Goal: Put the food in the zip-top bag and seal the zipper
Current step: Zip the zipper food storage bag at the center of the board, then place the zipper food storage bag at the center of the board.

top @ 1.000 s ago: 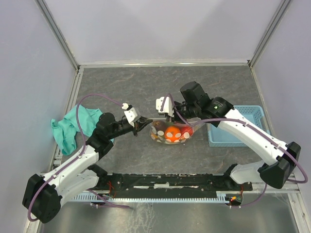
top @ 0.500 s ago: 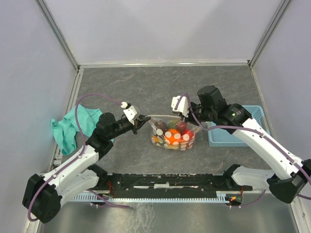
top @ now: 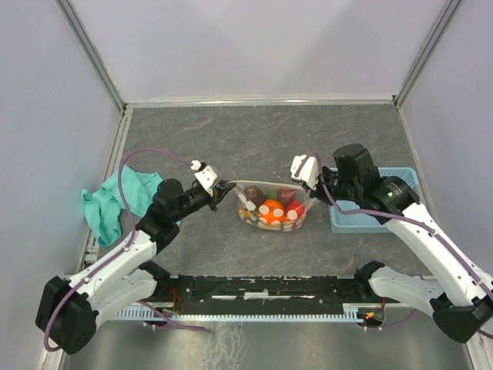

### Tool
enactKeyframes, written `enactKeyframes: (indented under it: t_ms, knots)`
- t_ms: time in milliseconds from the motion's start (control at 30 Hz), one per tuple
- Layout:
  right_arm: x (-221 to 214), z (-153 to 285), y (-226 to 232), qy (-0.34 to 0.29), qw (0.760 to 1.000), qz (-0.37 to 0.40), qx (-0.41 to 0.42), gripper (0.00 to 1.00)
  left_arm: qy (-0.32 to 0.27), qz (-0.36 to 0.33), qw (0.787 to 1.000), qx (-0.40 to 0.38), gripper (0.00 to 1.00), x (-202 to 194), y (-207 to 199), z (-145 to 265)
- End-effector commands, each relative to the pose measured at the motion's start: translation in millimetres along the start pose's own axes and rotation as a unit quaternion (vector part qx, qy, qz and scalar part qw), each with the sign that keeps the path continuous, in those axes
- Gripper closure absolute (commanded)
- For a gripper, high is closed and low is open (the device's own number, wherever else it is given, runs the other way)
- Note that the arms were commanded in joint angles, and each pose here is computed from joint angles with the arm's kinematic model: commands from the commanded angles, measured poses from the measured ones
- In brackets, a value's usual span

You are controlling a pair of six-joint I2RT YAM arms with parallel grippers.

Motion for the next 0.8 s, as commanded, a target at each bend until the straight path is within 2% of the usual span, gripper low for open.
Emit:
enactKeyframes:
  t_ms: [0,333,467,600,767]
  knots:
    - [-17.6,18.3,-2.2,0.039,0.998,-0.013,-0.041,0.98,-0.03,-0.039,0.998,0.045,0.97,21.3,13.8,1.2]
    - [-42.5,32.5,3.0,0.082,0.993,-0.032,-0.075,0.98,-0.026,-0.035,0.997,0.064,0.97,19.9,18.1,1.7]
    - [-42.5,29.6,-0.2,0.082,0.993,-0.038,-0.081,0.98,-0.025,-0.032,0.997,0.069,0.97,19.9,19.4,0.8]
    - [-30.4,16.7,-14.4,0.056,0.994,-0.039,-0.087,0.98,-0.026,-0.034,0.996,0.078,0.97,25.7,23.8,-3.6]
    - [-10.8,-9.2,-55.3,0.038,0.992,-0.022,-0.12,0.98,-0.039,-0.055,0.994,0.09,0.97,49.7,34.6,-22.6]
Point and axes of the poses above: each gripper's point midway between its finger pads, its own z axis back along the fingers, its own y axis along the line the jaws close on, x = y × z, the point moved 6 cm from there along z, back along the fingers, and after that the axes turned 9 degrees about z, right-handed, at the moved point
